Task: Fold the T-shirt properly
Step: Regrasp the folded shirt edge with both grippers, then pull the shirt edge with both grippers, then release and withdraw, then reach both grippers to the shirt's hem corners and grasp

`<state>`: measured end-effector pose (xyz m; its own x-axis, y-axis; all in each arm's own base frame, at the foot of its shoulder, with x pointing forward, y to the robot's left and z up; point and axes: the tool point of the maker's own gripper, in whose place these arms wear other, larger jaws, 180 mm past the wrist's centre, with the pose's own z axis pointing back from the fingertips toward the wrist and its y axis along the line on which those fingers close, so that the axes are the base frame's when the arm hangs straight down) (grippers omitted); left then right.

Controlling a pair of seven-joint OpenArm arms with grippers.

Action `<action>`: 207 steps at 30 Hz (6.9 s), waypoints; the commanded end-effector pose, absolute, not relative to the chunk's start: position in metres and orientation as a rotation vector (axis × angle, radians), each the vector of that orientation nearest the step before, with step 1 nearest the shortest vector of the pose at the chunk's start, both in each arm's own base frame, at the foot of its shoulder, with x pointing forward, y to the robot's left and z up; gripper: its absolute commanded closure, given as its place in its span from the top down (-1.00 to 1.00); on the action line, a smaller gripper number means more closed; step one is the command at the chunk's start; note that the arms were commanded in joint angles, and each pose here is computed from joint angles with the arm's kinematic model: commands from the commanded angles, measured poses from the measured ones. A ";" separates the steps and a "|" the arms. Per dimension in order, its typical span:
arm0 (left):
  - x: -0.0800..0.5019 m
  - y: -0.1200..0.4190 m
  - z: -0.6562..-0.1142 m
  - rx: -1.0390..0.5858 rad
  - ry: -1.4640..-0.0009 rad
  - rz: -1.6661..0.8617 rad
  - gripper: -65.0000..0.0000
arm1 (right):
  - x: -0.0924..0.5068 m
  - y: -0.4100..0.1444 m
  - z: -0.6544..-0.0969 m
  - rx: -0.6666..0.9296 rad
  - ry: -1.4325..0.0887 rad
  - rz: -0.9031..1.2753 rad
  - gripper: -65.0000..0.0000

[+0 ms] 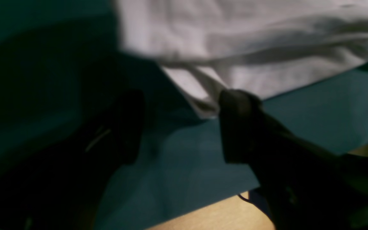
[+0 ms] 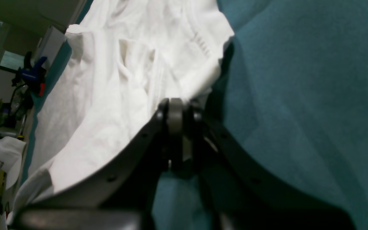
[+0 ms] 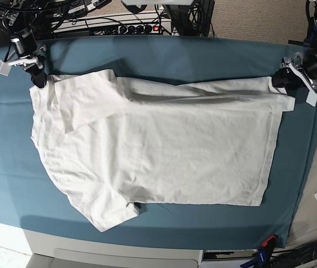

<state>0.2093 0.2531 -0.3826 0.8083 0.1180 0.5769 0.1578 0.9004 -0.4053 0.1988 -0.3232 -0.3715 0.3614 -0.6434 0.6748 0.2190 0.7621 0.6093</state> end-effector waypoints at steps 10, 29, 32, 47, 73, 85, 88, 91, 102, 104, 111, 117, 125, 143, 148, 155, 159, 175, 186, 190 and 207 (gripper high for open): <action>0.221 0.252 -0.366 -0.480 -0.693 -0.067 0.16 | 0.205 -0.329 -0.356 0.456 -1.127 -0.560 -1.00; 0.213 0.260 -0.383 -0.409 -0.643 -0.013 -1.00 | 0.199 -0.328 -0.361 0.456 -1.096 -0.554 -1.00; 0.209 0.264 -0.383 -0.399 -0.637 -0.002 -1.00 | 0.190 -0.328 -0.365 0.448 -1.073 -0.558 -1.00; 0.163 0.302 -0.383 -0.354 -0.596 0.116 -1.00 | 0.128 -0.347 -0.373 0.395 -0.994 -0.637 -1.00; 0.134 0.298 -0.394 -0.366 -0.506 0.125 -1.00 | 0.095 -0.367 -0.362 0.351 -0.982 -0.667 -1.00; 0.132 0.301 -0.396 -0.329 -0.501 0.047 -0.31 | 0.099 -0.373 -0.359 0.327 -1.015 -0.670 -0.30; 0.131 0.305 -0.398 -0.301 -0.493 0.036 -0.31 | 0.103 -0.375 -0.357 0.317 -1.023 -0.662 -0.30; 0.129 0.309 -0.400 -0.275 -0.484 0.027 -0.31 | 0.109 -0.384 -0.352 0.291 -1.035 -0.640 -0.30; 0.140 0.362 -0.359 -0.143 -0.612 0.099 -0.31 | 0.125 -0.446 -0.295 0.121 -1.147 -0.552 -0.30; 0.144 0.369 -0.349 -0.137 -0.642 0.105 -0.31 | 0.134 -0.451 -0.285 0.112 -1.170 -0.528 -0.30; 0.167 0.369 -0.325 -0.143 -0.718 0.059 -0.31 | 0.179 -0.467 -0.250 0.062 -1.260 -0.445 -0.30; 0.209 0.379 -0.291 -0.104 -0.832 0.024 -0.31 | 0.230 -0.453 -0.245 0.066 -1.265 -0.337 -0.30; 0.279 0.360 -0.278 -0.057 -0.882 -0.102 -0.31 | 0.322 -0.371 -0.276 0.104 -1.163 -0.052 -0.30; 0.458 0.347 -0.304 -0.436 -0.842 0.221 -0.33 | 0.388 -0.296 -0.278 0.113 -1.195 0.082 -0.30; 0.469 0.323 -0.324 -0.561 -0.790 0.337 -0.39 | 0.391 -0.294 -0.293 -0.005 -1.130 0.168 -0.30; 0.473 0.269 -0.351 -0.604 -0.718 0.282 -0.38 | 0.397 -0.274 -0.305 -0.036 -1.085 0.239 -0.30; 0.477 0.257 -0.356 -0.595 -0.721 0.262 -0.38 | 0.397 -0.272 -0.305 -0.031 -1.087 0.242 -0.30; 0.470 0.292 -0.361 -0.459 -0.713 0.256 -0.38 | 0.398 -0.271 -0.304 -0.027 -1.096 0.240 -0.30; 0.477 0.255 -0.370 -0.506 -0.708 0.227 -0.38 | 0.398 -0.268 -0.305 -0.020 -1.097 0.237 -0.30; 0.479 0.248 -0.370 -0.517 -0.710 0.222 -0.38 | 0.398 -0.268 -0.305 -0.020 -1.097 0.237 -0.30; 0.483 0.250 -0.366 -0.521 -0.743 0.230 -1.00 | 0.403 -0.314 -0.289 -0.136 -1.097 0.064 -0.30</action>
